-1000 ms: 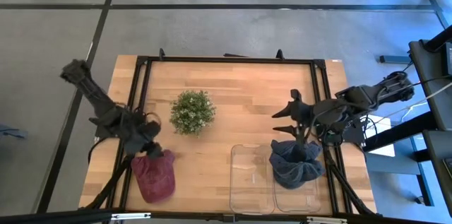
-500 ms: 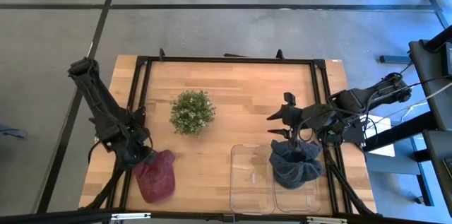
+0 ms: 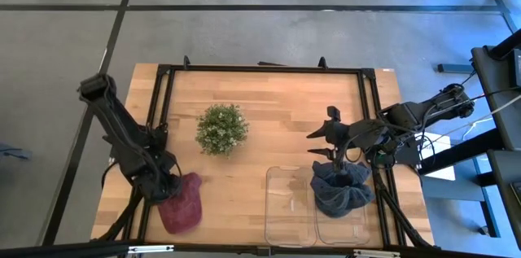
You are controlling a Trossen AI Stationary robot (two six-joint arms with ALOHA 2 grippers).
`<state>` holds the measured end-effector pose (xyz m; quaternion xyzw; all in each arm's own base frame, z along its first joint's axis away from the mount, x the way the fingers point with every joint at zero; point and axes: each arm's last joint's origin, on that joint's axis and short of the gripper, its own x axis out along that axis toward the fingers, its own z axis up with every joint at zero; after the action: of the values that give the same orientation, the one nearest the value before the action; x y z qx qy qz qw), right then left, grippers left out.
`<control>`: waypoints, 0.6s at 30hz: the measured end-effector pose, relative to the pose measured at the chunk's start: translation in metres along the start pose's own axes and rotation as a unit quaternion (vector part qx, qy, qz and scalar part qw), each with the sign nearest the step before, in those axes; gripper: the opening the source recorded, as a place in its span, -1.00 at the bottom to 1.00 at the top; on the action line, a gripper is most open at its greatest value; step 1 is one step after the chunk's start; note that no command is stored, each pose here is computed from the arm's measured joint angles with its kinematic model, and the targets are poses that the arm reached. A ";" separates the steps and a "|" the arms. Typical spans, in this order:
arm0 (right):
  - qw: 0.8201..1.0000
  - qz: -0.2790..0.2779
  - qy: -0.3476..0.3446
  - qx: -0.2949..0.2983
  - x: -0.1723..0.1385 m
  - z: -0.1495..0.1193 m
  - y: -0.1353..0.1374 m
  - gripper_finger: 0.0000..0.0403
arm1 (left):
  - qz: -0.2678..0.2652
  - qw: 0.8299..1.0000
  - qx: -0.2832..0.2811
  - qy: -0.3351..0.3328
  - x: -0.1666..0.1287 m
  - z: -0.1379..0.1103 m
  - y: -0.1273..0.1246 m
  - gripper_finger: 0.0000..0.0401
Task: Pick & Place hat
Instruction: Put the red cap into the left transparent bin
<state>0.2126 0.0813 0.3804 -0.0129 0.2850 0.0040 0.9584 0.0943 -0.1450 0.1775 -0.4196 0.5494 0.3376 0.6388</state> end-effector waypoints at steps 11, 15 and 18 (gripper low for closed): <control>1.000 0.001 -0.004 0.001 0.000 0.001 0.000 -0.06 | 0.050 0.998 -0.018 -0.033 0.024 -0.007 -0.006 -0.32; 1.000 0.001 -0.004 0.000 0.000 0.001 0.000 -0.06 | 0.080 0.996 -0.027 -0.032 0.033 -0.010 -0.006 -0.32; 1.000 0.001 -0.005 -0.003 0.000 0.001 0.000 -0.06 | 0.094 0.995 -0.022 -0.036 0.039 -0.012 -0.007 -0.32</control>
<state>0.2129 0.0815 0.3812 -0.0153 0.2807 0.0055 0.9597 0.1020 -0.1594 0.1396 -0.3675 0.5559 0.4227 0.6142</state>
